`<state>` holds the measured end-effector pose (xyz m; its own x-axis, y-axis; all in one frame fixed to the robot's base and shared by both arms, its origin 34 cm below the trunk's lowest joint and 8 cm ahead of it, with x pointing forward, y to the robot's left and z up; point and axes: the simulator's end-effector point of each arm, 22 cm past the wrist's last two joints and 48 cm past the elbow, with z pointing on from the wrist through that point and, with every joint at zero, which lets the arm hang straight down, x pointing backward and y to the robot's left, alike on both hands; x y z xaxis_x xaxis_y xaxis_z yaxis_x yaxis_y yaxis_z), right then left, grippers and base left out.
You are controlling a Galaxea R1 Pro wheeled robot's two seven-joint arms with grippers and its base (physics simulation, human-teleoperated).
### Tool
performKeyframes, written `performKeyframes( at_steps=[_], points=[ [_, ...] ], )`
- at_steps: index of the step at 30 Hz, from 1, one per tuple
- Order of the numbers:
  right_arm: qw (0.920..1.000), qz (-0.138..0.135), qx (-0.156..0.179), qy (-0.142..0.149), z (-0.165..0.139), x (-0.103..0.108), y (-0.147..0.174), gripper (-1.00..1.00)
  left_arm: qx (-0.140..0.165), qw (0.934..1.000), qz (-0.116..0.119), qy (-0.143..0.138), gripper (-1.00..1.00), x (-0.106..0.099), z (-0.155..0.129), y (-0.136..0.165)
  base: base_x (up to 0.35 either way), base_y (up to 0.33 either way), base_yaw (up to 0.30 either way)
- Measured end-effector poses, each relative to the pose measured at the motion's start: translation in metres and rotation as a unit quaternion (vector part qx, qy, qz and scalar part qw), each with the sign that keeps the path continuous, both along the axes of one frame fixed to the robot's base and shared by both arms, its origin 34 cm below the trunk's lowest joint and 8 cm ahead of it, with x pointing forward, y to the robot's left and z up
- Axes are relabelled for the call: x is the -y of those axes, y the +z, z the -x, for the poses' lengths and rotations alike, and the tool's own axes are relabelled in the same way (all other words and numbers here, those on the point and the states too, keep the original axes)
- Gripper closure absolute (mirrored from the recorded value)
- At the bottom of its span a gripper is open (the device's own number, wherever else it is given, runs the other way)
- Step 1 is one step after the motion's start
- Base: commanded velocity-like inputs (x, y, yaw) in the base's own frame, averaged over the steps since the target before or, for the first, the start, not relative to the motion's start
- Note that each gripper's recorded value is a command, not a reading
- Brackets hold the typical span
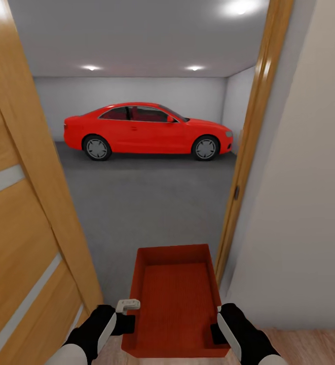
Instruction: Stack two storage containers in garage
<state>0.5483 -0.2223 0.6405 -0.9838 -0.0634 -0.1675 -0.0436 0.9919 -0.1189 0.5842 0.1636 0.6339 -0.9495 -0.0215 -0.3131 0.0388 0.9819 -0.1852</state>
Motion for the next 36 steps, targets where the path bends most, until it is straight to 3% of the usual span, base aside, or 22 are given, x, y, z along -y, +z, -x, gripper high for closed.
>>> performKeyframes(
  at_steps=[6, 17, 29, 36],
  points=[
    [1.0, 0.0, 0.0, 0.0, 0.0001, 0.0001, -0.0003, 1.0, 0.0, 1.0, 0.0, -0.001, 1.0, 0.0001, -0.0001, -0.0001, 0.244, 0.076, 0.0],
    [1.0, 0.0, 0.0, 0.0, -0.0001, 0.0001, -0.0003, 1.0, 0.0, 1.0, 0.0, -0.001, 1.0, 0.0001, -0.0002, -0.0002, 0.036, 0.005, 0.0],
    [1.0, 0.0, 0.0, 0.0, 0.0, 0.0001, 0.0, 1.0, 0.0, 1.0, 0.0, -0.001, 1.0, 0.0001, -0.0002, 0.0002, 0.282, 0.0, 0.0],
    [1.0, 0.0, 0.0, 0.0, -0.0002, 0.0001, -0.0003, 1.0, 0.0, 1.0, 0.0, -0.001, 1.0, 0.0001, -0.0003, -0.0002, 0.071, 0.0, 0.0]
  ],
)
